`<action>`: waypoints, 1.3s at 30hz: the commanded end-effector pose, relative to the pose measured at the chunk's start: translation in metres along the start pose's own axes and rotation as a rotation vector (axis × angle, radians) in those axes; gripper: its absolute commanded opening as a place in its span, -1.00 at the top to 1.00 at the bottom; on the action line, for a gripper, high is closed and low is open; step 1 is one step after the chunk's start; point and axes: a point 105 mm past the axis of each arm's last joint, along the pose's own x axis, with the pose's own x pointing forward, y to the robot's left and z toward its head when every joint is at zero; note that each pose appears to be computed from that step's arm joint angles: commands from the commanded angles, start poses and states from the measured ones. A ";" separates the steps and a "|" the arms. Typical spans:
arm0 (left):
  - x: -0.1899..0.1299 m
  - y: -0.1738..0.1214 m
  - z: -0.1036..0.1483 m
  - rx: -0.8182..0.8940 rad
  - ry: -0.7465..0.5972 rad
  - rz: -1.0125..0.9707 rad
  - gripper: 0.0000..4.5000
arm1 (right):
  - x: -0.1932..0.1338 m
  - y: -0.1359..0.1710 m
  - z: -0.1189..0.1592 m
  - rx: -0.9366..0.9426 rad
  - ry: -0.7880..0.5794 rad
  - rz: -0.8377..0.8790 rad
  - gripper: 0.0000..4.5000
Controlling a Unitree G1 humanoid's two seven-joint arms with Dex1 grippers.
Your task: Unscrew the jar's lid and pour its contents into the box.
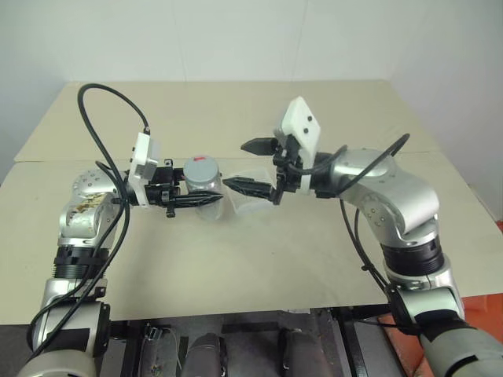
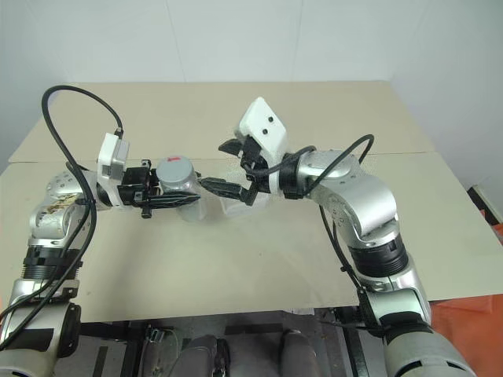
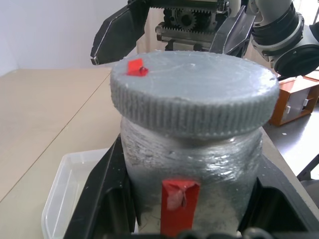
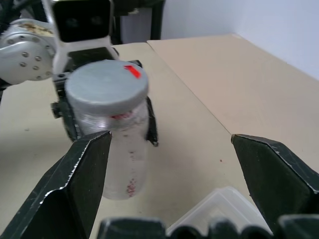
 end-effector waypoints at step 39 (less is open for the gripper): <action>0.001 -0.004 0.012 0.034 -0.028 -0.013 0.11 | 0.023 -0.005 0.019 -0.052 -0.057 -0.071 -0.99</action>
